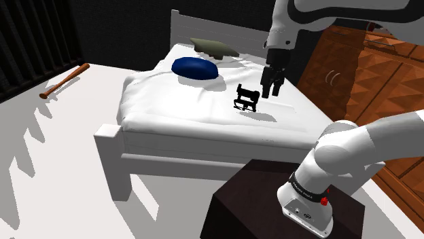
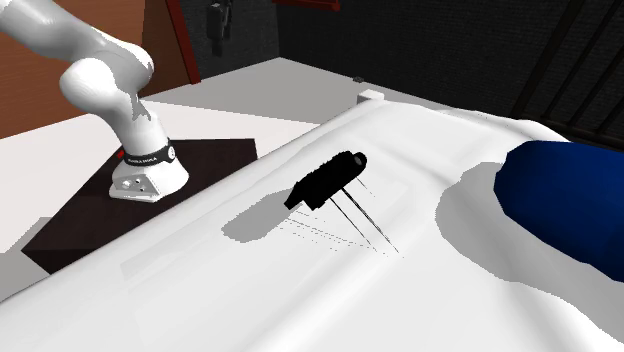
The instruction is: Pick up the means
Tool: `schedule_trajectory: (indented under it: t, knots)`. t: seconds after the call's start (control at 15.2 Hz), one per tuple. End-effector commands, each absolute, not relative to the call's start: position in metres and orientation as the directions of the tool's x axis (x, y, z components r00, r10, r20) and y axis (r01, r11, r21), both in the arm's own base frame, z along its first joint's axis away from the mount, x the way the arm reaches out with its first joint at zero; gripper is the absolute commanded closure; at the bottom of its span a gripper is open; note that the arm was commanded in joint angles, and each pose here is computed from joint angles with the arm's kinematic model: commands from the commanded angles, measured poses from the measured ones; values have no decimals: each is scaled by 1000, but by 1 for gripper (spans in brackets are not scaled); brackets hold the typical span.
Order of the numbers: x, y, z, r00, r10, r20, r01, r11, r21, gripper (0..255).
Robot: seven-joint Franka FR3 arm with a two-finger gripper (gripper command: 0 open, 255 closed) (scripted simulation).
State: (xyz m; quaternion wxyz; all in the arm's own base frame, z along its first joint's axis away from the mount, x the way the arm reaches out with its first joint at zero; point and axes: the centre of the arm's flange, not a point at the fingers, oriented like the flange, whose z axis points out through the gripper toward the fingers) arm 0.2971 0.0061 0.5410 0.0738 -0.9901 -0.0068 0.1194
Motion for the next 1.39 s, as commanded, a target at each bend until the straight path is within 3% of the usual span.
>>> schedule_trajectory:
  t: [0.0, 1.32]
  knots:
    - [297, 6, 541, 971, 31, -235, -4, -989, -148, 0]
    - [501, -167, 456, 854, -356, -378, -417, -904, -92, 0]
